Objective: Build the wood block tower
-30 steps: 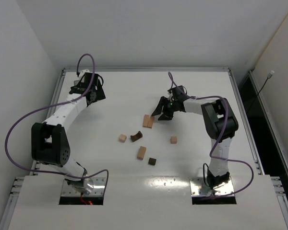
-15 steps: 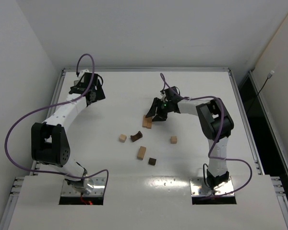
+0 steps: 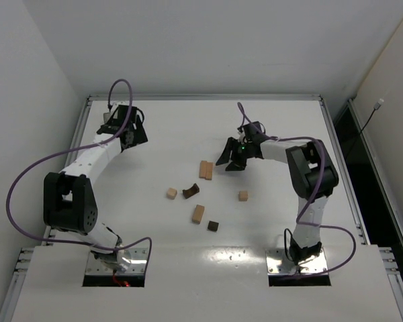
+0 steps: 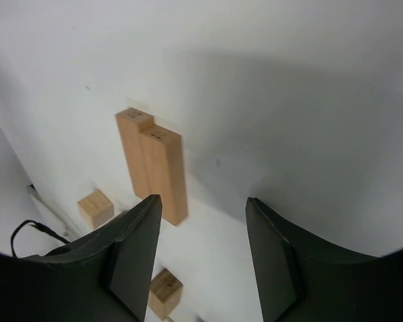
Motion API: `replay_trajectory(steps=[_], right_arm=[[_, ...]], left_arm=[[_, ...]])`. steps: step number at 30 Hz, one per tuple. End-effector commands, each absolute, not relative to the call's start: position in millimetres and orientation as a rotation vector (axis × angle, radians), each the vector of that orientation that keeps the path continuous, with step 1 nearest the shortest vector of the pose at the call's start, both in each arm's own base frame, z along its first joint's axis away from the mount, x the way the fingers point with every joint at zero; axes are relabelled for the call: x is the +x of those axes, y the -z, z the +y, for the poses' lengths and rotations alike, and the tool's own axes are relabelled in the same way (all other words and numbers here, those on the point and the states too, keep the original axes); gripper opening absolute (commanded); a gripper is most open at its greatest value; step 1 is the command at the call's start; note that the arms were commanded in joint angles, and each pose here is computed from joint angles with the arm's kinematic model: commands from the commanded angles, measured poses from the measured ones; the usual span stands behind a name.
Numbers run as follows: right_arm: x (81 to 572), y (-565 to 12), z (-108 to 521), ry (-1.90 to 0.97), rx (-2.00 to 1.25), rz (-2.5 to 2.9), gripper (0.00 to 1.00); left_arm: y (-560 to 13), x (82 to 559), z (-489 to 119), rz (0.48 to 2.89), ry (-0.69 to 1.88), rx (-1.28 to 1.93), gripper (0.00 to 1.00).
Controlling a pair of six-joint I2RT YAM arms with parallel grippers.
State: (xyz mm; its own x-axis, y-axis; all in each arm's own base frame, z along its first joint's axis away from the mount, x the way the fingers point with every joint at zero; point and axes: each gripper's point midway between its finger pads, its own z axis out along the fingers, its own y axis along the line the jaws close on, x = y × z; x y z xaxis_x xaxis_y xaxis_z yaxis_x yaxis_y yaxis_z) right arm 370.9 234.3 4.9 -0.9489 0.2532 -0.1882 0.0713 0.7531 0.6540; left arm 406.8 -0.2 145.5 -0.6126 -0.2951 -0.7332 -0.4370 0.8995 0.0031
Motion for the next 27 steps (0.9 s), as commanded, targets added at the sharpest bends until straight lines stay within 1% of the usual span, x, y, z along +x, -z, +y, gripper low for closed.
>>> replay_trajectory(steps=[1, 3, 4, 5, 6, 7, 8, 10, 15, 17, 18, 20, 21, 22, 23, 24, 27], right_arm=[[369, -25, 215, -0.901, 0.171, 2.652, 0.5], [382, -54, 210, -0.87, 0.049, 2.565, 0.5], [378, -59, 204, -0.822, 0.015, 2.584, 0.5], [380, -70, 201, -0.796, -0.04, 2.563, 0.5], [384, -84, 199, -0.763, -0.166, 2.514, 0.5], [385, -103, 195, -0.732, -0.238, 2.46, 0.52], [383, -111, 185, -0.645, -0.365, 2.447, 0.52], [373, -131, 182, -0.596, -0.528, 2.379, 0.52], [334, -147, 159, -0.495, -0.899, 2.266, 0.53], [319, -146, 156, -0.468, -0.973, 2.248, 0.53], [314, -155, 150, -0.433, -0.982, 2.222, 0.53], [307, -150, 141, -0.382, -0.983, 2.238, 0.54], [305, -152, 138, -0.365, -0.978, 2.243, 0.54], [303, -149, 128, -0.322, -0.958, 2.26, 0.54], [303, -151, 126, -0.303, -0.952, 2.256, 0.54], [303, -149, 120, -0.266, -0.942, 2.267, 0.54], [298, -155, 117, -0.255, -0.925, 2.258, 0.54]], left_arm=[[-150, 395, -24, 2.271, -0.115, -0.48, 0.8], [-137, 382, -39, 2.308, -0.047, -0.433, 0.79], [-142, 376, -53, 2.297, -0.002, -0.391, 0.79], [-139, 368, -61, 2.316, 0.023, -0.351, 0.77], [-137, 362, -70, 2.323, 0.058, -0.299, 0.75], [-125, 348, -81, 2.368, 0.109, -0.241, 0.71], [-123, 336, -94, 2.374, 0.146, -0.154, 0.68], [-121, 325, -114, 2.388, 0.24, -0.048, 0.68], [-120, 295, -160, 2.396, 0.457, 0.275, 0.68], [-124, 286, -176, 2.394, 0.522, 0.35, 0.68], [-126, 278, -192, 2.391, 0.551, 0.425, 0.68], [-130, 271, -207, 2.391, 0.557, 0.498, 0.68], [-124, 259, -218, 2.414, 0.561, 0.561, 0.68], [-123, 251, -224, 2.433, 0.568, 0.557, 0.68], [-126, 252, -232, 2.424, 0.557, 0.564, 0.68], [-123, 240, -244, 2.437, 0.552, 0.614, 0.68], [-119, 236, -252, 2.468, 0.492, 0.629, 0.68]])
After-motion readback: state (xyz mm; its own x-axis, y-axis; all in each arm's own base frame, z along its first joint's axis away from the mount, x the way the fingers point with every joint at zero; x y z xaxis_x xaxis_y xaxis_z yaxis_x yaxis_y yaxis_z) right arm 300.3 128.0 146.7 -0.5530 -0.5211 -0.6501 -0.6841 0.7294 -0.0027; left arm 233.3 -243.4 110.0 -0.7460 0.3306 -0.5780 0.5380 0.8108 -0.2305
